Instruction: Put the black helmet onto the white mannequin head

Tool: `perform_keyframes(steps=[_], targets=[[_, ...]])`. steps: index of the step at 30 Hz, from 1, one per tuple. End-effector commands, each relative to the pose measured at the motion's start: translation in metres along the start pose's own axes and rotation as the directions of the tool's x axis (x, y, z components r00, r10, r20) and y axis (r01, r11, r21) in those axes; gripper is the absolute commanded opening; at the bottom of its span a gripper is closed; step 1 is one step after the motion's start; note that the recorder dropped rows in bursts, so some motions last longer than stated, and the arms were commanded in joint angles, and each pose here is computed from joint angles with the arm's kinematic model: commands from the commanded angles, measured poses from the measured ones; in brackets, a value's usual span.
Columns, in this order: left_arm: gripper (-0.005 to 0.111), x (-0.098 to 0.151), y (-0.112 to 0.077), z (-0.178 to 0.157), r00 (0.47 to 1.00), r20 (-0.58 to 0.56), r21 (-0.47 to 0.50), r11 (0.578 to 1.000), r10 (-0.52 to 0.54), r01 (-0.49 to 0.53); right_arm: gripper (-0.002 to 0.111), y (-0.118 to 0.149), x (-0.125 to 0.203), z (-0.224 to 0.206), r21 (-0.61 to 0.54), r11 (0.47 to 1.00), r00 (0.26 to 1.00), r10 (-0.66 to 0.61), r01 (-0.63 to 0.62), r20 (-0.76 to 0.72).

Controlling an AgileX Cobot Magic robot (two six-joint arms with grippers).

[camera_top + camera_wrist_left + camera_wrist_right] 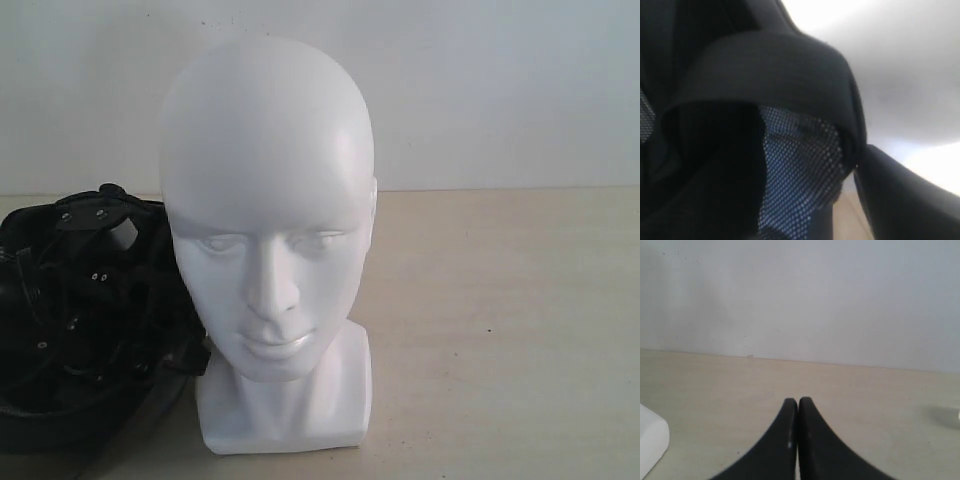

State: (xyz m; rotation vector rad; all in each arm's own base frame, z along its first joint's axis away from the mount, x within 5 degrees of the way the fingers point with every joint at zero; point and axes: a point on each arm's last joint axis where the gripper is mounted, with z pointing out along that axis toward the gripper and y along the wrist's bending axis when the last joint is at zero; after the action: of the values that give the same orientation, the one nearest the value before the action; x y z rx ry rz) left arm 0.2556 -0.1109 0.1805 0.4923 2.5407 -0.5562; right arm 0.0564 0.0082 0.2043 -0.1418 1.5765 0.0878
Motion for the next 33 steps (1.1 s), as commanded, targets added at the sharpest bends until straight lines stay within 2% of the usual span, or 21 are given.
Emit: perform_keyframes(steps=[1,5,8,12,19,33], targets=[[0.068,-0.003,0.004,0.004,1.000,0.021,-0.034,0.999,0.008,-0.007,0.000,0.000,-0.001,0.000,0.000,1.000,1.000,-0.002,0.002,0.012],[0.065,-0.005,0.005,0.004,0.999,0.038,-0.055,0.998,0.011,-0.009,0.000,0.000,-0.001,0.000,0.000,1.000,1.000,-0.002,0.002,0.012],[0.056,-0.005,0.006,0.004,0.999,0.044,-0.063,0.998,0.012,-0.009,0.000,0.000,-0.001,0.000,0.000,1.000,1.000,-0.002,0.002,0.012],[0.034,-0.005,0.006,0.004,0.999,0.044,-0.063,0.998,0.012,-0.009,0.000,0.000,-0.001,0.000,0.000,1.000,1.000,-0.002,0.002,0.012],[0.004,-0.001,0.000,0.003,1.000,-0.003,-0.002,1.000,0.010,-0.010,0.000,0.000,-0.001,0.000,0.000,1.000,1.000,-0.002,0.002,0.012],[0.004,-0.002,-0.007,-0.010,1.000,0.009,0.030,1.000,0.004,-0.004,0.000,0.000,-0.001,0.000,0.000,1.000,1.000,-0.002,0.002,0.012]])
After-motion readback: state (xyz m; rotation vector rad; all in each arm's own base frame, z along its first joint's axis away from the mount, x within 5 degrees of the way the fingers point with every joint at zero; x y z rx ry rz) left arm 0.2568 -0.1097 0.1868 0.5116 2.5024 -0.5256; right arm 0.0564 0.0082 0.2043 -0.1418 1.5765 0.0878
